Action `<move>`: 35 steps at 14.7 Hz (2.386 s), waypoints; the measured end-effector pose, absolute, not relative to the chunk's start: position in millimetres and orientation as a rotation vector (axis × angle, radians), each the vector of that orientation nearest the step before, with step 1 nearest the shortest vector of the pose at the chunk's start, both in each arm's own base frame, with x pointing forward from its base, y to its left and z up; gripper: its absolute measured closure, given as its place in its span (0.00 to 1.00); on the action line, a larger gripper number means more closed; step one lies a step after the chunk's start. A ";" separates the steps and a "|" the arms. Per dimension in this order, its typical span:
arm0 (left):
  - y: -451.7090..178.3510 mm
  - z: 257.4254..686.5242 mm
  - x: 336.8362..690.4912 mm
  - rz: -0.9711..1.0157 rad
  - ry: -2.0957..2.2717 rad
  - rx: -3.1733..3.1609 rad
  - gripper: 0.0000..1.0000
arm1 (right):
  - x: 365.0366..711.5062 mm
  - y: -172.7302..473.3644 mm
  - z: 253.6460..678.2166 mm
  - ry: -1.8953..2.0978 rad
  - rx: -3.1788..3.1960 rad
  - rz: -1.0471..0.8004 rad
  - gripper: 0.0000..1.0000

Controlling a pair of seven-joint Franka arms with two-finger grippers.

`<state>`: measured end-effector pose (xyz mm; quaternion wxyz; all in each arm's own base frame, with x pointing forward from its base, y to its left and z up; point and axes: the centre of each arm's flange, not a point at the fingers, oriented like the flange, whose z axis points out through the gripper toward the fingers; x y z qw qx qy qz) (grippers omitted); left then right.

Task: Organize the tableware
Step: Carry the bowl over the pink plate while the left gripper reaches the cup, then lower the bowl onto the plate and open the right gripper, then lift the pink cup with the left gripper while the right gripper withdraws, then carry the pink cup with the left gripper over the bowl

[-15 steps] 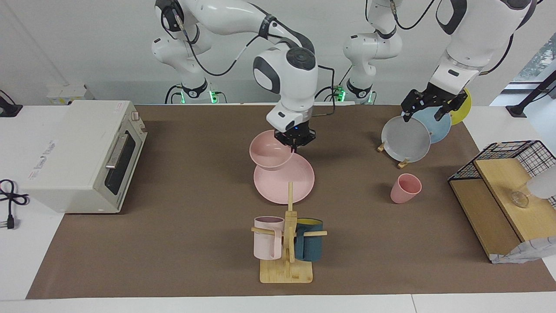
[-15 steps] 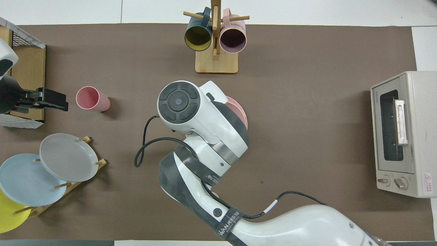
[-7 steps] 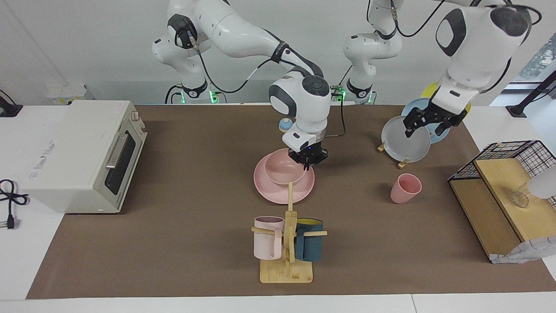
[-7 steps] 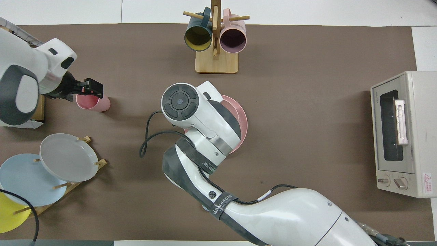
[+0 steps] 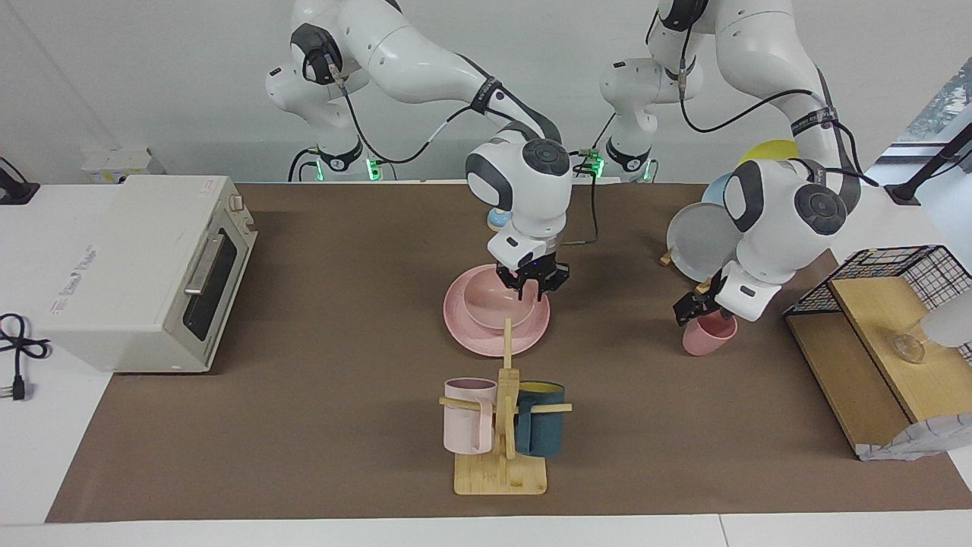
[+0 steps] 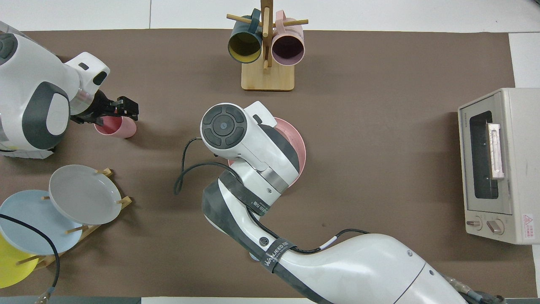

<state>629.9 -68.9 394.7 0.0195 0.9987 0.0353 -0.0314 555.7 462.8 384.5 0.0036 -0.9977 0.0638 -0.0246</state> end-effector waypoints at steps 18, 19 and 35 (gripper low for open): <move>-111.2 487.4 632.8 -0.129 0.088 3.055 0.96 | 579.0 74.3 564.0 -0.068 -3.197 0.155 0.00; -137.9 515.6 628.4 -0.131 0.168 3.045 0.96 | 575.7 57.0 564.3 -0.080 -3.182 0.164 0.00; -468.4 420.6 528.8 -0.151 0.629 3.019 0.96 | 556.9 13.2 554.9 -0.064 -3.160 0.136 0.00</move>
